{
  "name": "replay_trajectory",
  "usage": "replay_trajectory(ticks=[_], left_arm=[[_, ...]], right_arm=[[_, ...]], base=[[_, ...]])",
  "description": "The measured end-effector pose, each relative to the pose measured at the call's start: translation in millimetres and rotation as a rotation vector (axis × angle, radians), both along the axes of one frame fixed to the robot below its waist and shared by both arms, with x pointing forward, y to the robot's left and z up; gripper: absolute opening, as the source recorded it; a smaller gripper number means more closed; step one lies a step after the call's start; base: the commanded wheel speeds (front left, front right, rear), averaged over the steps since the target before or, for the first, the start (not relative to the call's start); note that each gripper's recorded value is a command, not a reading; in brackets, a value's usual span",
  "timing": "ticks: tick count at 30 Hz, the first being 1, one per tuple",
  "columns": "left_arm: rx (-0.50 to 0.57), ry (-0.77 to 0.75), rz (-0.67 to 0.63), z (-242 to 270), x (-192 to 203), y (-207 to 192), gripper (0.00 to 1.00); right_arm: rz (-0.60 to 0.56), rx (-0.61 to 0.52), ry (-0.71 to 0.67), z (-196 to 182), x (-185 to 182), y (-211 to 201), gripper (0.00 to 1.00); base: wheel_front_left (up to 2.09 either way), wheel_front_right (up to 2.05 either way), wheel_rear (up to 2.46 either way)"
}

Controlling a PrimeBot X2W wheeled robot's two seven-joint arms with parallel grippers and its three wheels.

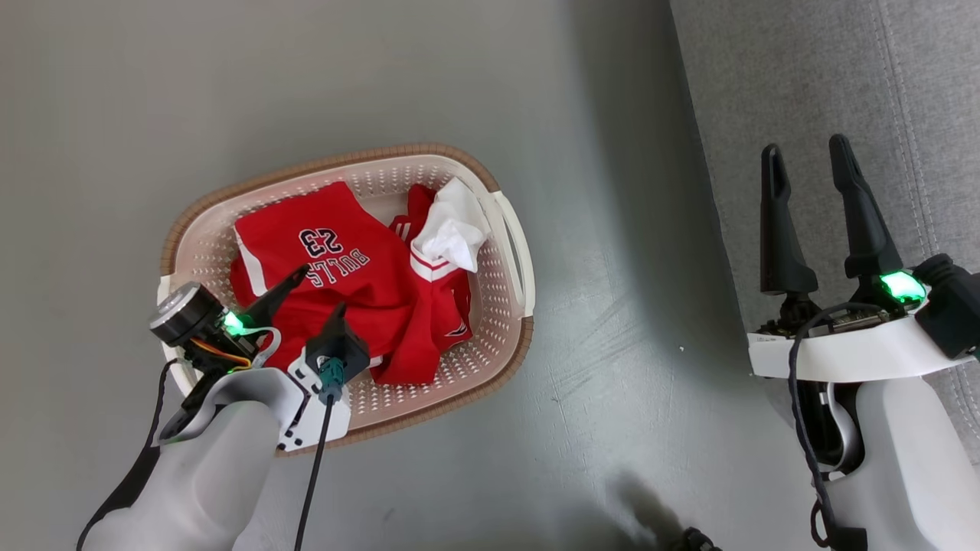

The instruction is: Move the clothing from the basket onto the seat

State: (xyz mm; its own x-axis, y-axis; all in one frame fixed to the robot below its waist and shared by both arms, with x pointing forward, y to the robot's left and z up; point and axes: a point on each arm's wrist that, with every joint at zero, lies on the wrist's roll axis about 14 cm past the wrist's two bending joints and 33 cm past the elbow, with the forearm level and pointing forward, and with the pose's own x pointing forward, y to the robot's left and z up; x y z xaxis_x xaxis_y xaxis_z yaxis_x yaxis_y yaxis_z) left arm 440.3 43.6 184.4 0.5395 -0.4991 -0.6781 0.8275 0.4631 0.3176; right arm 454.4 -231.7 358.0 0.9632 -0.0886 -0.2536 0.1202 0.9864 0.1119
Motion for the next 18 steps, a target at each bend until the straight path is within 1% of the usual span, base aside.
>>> replay_trajectory(ticks=[18], left_arm=[[0.063, 0.053, -0.086, -34, 1, -9, 1.00]], right_arm=[[-0.015, 0.013, 0.057, -26, 1, -4, 1.00]], base=[[0.00, 0.00, 0.00]])
